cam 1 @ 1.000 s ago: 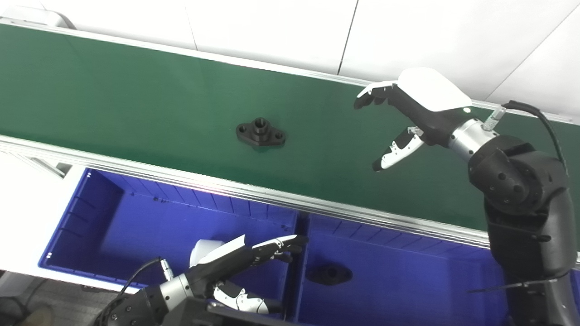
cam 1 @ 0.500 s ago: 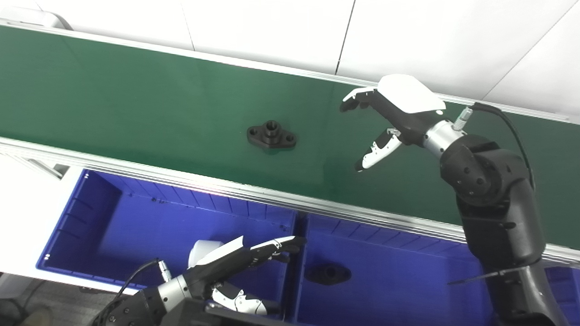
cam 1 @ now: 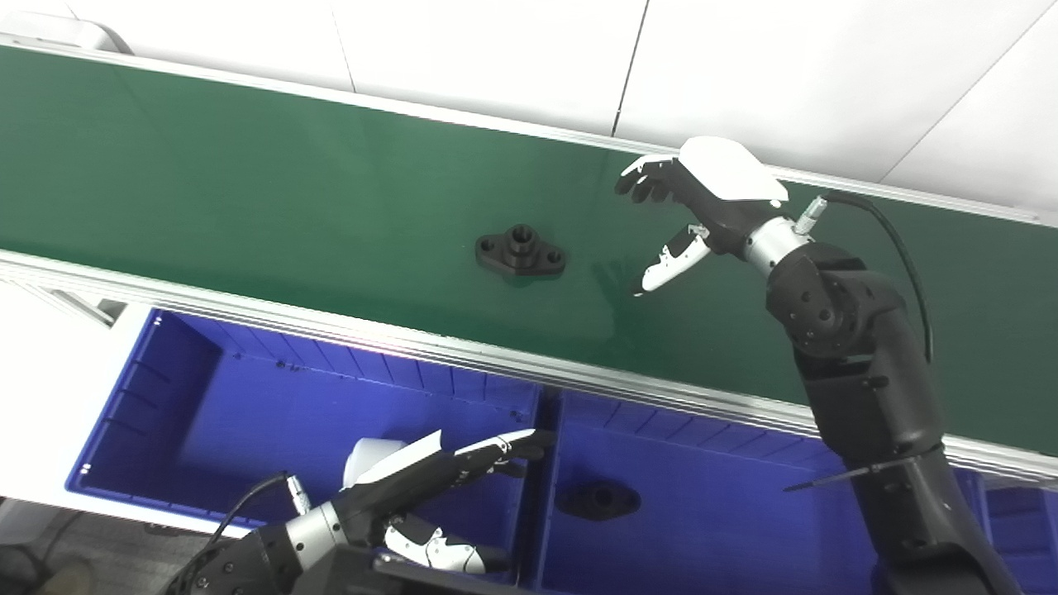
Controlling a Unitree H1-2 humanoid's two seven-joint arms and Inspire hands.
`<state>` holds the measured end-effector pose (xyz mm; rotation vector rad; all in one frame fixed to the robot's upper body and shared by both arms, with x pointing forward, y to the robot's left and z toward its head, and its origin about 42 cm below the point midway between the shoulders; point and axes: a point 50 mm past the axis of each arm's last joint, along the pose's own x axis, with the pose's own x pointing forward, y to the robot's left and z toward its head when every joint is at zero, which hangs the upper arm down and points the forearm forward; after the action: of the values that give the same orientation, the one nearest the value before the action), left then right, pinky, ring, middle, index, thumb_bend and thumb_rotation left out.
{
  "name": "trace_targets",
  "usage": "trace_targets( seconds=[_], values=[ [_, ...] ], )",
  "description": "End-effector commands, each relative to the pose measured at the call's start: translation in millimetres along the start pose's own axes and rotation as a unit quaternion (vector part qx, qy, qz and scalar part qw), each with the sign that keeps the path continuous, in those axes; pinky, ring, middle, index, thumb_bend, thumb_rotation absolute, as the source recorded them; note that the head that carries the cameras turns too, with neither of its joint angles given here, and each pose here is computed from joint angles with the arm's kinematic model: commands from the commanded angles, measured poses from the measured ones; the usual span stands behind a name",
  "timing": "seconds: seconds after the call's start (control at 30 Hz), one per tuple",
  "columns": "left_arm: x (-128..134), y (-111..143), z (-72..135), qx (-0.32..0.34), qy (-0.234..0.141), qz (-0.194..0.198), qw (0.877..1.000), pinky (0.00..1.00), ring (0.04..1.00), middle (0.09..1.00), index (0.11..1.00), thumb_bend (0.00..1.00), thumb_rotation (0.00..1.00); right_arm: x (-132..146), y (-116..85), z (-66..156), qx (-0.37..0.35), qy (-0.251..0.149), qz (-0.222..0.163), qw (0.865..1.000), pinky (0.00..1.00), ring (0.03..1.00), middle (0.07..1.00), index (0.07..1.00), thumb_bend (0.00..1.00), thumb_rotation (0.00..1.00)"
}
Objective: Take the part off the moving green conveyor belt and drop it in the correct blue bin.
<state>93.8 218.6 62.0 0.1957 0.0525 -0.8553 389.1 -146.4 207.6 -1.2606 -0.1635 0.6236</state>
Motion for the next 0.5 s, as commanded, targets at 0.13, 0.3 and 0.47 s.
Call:
trace_targets(
  seconds=[0.13, 0.3, 0.47],
  values=[
    [-2.4, -1.5, 6.2, 0.0, -0.021, 0.009, 1.0, 0.88, 0.943, 0.977, 0.956, 0.37, 0.37, 7.0, -15.8, 4.1, -0.008, -0.028, -0.036, 0.999, 0.65, 0.7, 0.705, 0.721, 0.92, 0.16],
    [-2.0, -3.9, 6.8, 0.003, -0.021, 0.008, 1.0, 0.88, 0.944, 0.977, 0.956, 0.35, 0.36, 9.2, -11.3, 6.3, -0.006, -0.023, -0.033, 0.999, 0.69, 0.736, 0.737, 0.727, 0.92, 0.16],
    [-2.4, -5.7, 7.7, 0.001, -0.02, 0.01, 1.0, 0.87, 0.937, 0.974, 0.95, 0.36, 0.35, 14.6, -6.0, 10.2, -0.007, -0.018, -0.027, 0.999, 0.7, 0.766, 0.777, 0.725, 0.91, 0.16]
  ],
)
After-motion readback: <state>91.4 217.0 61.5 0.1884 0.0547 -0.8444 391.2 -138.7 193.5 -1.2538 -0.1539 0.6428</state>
